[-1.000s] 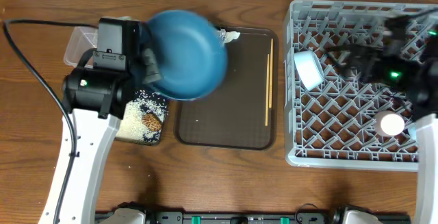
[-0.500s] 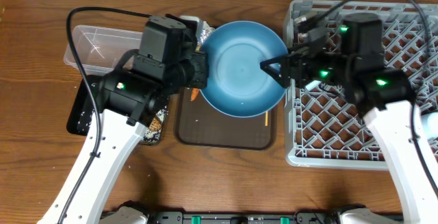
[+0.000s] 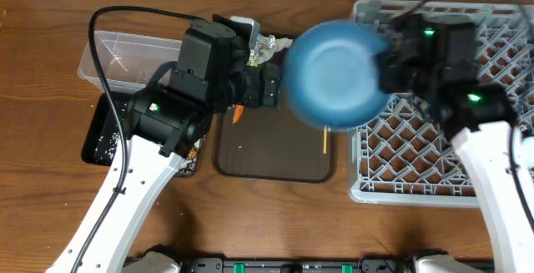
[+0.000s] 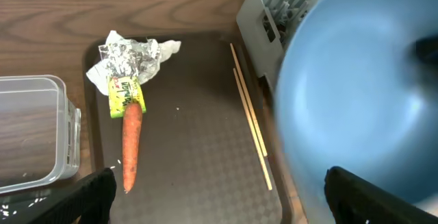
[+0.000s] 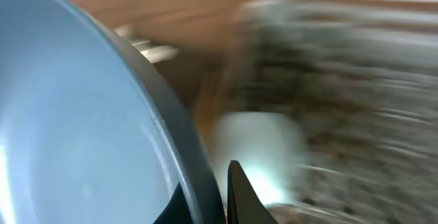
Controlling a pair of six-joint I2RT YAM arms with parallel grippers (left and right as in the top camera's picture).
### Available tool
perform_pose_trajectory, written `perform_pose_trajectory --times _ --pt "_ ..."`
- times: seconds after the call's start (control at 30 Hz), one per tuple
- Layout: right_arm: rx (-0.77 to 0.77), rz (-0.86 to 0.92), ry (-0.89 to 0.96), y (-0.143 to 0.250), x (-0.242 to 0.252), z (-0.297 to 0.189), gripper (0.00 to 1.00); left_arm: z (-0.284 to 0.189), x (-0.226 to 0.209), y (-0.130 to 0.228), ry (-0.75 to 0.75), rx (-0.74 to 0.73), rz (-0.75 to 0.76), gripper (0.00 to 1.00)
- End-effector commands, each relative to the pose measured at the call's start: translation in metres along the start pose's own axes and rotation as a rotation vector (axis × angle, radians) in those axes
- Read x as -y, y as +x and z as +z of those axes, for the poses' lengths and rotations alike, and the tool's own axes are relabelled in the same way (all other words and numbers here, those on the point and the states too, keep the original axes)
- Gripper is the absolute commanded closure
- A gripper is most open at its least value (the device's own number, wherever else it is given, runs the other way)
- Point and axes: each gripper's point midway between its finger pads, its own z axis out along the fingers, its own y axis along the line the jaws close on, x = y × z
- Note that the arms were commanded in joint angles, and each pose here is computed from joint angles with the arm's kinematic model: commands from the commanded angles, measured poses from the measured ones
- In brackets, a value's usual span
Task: Sort waste into correct bins and load items into the dishwasher rack
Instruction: 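Swing blue plate toward rack and pass it to right gripper, then place blue plate upright in back of rack with right gripper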
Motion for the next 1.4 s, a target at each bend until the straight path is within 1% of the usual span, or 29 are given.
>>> perform_pose_trajectory --times 0.0,0.17,0.27,0.5,0.57,0.7,0.87,1.0,1.07,1.27,1.33,1.37 --pt "0.135 0.113 0.548 -0.019 0.099 -0.053 0.99 -0.012 0.006 -0.009 0.018 0.039 0.018 0.02" --pt "0.197 0.154 0.986 -0.02 0.157 -0.108 0.99 -0.012 0.005 -0.008 0.017 0.036 0.017 0.02" --pt "0.21 0.157 1.193 -0.019 0.174 -0.131 0.99 -0.012 0.006 -0.008 0.017 0.035 0.017 0.02" --pt "0.223 0.16 1.537 -0.023 0.197 -0.151 0.99 -0.012 0.004 -0.002 0.011 0.01 0.014 0.02" --pt "0.171 0.107 1.544 -0.03 0.205 -0.139 0.99 -0.011 0.003 0.0 0.009 0.004 0.013 0.02" --pt "0.05 -0.045 1.476 -0.039 0.218 -0.103 0.99 -0.011 0.003 0.001 0.008 -0.001 0.012 0.02" --pt "-0.124 -0.241 1.46 -0.04 0.234 -0.073 0.99 -0.012 0.001 0.007 0.001 -0.025 0.009 0.02" --pt "-0.253 -0.422 1.39 -0.038 0.236 -0.041 0.99 -0.011 0.001 0.008 0.0 -0.029 0.008 0.02" --pt "-0.283 -0.466 1.365 -0.036 0.234 -0.029 0.99 -0.011 0.001 0.008 0.0 -0.029 0.008 0.02" --pt "-0.314 -0.524 1.313 -0.029 0.226 -0.004 0.99 -0.011 0.001 0.008 -0.001 -0.031 0.008 0.02" --pt "-0.333 -0.559 1.272 -0.025 0.221 0.008 0.99 -0.011 0.001 0.008 -0.001 -0.03 0.008 0.02" --pt "-0.342 -0.582 1.239 -0.023 0.217 0.014 0.97 -0.011 0.001 0.008 -0.001 -0.03 0.008 0.02"
